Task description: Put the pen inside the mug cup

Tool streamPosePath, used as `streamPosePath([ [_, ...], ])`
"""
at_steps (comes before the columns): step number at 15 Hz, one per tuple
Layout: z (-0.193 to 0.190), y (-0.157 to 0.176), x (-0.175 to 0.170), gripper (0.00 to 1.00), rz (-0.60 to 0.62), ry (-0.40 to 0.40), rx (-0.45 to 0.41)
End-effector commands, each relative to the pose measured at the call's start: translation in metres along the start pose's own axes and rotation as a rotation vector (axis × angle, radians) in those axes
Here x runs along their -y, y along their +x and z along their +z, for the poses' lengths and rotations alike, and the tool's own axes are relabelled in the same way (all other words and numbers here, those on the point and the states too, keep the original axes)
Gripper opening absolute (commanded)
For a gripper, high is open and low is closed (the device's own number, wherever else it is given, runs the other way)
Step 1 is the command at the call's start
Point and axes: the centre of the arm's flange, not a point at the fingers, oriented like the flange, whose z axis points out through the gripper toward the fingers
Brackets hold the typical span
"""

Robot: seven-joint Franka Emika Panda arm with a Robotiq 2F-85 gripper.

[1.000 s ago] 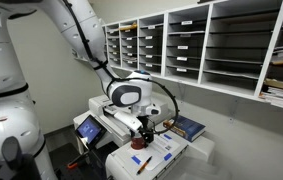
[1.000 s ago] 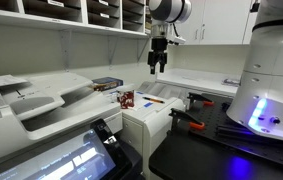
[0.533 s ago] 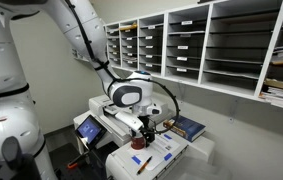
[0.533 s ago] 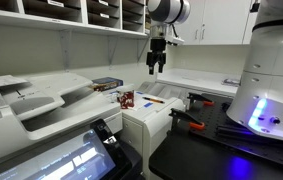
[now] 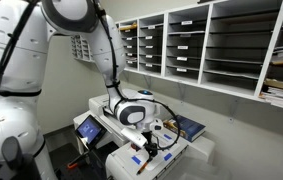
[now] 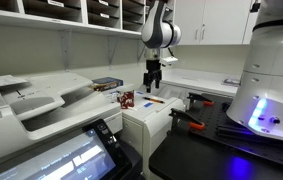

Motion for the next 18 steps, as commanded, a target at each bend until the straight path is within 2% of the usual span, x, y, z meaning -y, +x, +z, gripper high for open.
streamPosePath([
  [1, 0.036, 0.023, -0.014, 1.00, 0.005, -0.033, 0.023],
  [2, 0.045, 0.027, -0.017, 0.76, 0.003, -0.038, 0.040],
  [4, 0.061, 0.032, -0.021, 0.66, -0.013, -0.040, 0.070],
  [6, 0.071, 0.034, -0.021, 0.49, -0.031, -0.045, 0.078],
  [13, 0.056, 0.033, -0.013, 0.01, -0.075, -0.041, 0.074],
  [15, 0.051, 0.032, -0.011, 0.00, -0.091, -0.059, 0.093],
  [16, 0.049, 0.031, -0.010, 0.30, -0.103, -0.070, 0.113],
  [18, 0.044, 0.030, -0.009, 0.38, -0.114, -0.098, 0.115],
])
